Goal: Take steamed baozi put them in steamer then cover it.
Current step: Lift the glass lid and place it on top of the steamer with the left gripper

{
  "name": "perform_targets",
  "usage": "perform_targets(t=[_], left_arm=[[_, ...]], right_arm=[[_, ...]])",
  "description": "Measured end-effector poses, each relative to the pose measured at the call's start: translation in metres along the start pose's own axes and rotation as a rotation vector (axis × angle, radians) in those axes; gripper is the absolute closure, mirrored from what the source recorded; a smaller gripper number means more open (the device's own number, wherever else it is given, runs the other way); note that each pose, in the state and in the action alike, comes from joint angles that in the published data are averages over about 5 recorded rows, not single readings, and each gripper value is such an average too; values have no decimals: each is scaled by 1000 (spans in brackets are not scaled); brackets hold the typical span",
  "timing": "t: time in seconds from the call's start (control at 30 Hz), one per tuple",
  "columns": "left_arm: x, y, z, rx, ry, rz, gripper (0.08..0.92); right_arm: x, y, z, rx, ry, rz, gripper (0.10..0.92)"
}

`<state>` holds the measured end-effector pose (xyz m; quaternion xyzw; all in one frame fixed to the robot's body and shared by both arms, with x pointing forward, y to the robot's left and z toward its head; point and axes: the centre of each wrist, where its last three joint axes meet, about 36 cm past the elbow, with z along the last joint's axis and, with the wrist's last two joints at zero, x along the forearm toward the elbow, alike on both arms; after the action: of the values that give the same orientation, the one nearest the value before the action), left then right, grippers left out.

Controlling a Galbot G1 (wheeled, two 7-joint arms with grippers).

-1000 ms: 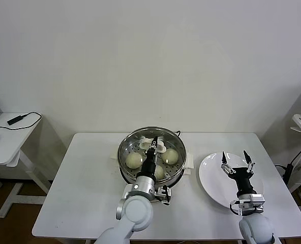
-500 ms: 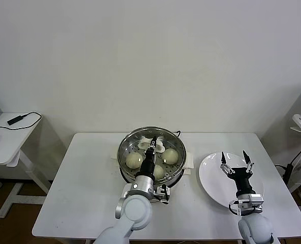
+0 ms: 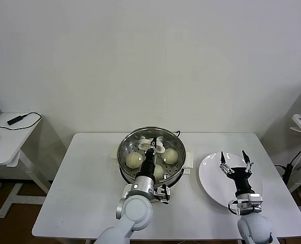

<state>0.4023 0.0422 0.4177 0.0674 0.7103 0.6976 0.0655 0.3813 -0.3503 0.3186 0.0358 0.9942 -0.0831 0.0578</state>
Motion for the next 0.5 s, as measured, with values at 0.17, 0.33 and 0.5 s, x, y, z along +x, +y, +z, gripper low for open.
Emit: perform_targets(t=[0.17,0.33,0.5], left_arm=[[1,1,1,6,-3,0,812],[2,1,2,8,-3,1,812],[1,1,1,12,-3,2,812]], right_arm=[[1,2,2,0,3,-2,200],[0,2,3,0,1,-2,200],[-1,1,2,2,-2,-2,200]])
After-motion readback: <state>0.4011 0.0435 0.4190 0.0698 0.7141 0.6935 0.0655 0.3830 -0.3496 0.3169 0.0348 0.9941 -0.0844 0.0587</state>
